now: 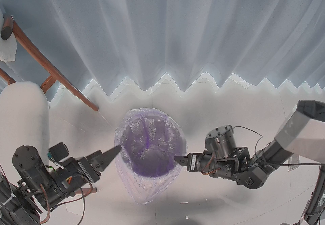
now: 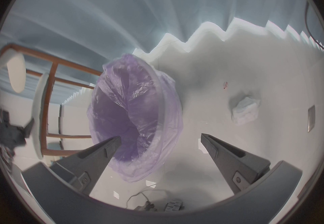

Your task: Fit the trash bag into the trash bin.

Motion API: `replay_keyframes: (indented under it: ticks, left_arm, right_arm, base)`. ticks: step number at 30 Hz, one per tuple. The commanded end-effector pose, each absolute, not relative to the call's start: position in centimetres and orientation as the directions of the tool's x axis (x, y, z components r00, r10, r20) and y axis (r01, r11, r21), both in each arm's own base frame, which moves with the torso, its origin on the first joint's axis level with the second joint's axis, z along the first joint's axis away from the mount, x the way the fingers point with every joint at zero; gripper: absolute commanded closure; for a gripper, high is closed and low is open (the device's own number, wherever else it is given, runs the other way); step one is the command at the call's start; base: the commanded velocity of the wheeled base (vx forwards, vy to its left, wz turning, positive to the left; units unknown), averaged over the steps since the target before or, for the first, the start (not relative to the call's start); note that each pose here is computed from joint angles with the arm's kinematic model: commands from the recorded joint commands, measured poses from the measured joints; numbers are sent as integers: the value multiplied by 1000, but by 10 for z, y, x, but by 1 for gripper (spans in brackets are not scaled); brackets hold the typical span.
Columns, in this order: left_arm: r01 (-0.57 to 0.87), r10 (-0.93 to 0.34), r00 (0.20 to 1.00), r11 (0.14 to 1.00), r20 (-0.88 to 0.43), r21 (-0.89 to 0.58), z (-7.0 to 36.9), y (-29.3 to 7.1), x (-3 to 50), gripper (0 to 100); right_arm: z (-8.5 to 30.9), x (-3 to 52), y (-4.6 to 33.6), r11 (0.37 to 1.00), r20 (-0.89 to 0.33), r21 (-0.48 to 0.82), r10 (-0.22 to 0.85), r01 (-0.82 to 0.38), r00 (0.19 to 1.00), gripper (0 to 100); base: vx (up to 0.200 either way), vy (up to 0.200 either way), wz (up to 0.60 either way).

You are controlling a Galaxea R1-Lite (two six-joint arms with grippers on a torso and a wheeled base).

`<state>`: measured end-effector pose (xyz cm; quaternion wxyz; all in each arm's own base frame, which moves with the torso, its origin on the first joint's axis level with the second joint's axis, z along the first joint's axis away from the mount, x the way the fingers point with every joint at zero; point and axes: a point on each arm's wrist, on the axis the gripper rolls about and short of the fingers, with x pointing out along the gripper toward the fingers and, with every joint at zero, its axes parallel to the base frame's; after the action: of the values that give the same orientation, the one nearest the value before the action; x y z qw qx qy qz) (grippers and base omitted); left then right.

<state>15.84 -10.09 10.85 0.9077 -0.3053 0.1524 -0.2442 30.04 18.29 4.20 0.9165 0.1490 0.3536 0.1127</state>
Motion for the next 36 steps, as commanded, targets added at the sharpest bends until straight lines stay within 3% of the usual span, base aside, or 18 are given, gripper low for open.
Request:
replay_keyframes:
  ticks: [1,18,19,31,36]
  left_arm:
    - [292,-425,903,712,-61,-638,120,-81,156,0]
    - [239,-371,925,737,-82,-632,118,-78,157,0]
    - [240,-371,925,736,-81,-632,118,-78,157,0]
    - [233,-392,911,744,-126,-626,110,-84,160,0]
    - [229,-396,907,747,-142,-625,108,-85,160,0]
  right_arm:
    - [10,316,203,956,-650,271,269,-114,711,0]
    - [-9,342,218,975,-627,194,208,-109,751,0]
    - [-10,344,218,976,-626,190,205,-107,752,100]
    - [-10,354,218,978,-612,171,200,-119,765,100]
    - [5,369,189,983,-585,132,184,-130,790,100]
  base:
    - [0,0,0]
    - [0,0,0]
    - [0,0,0]
    - [0,0,0]
    - [0,0,0]
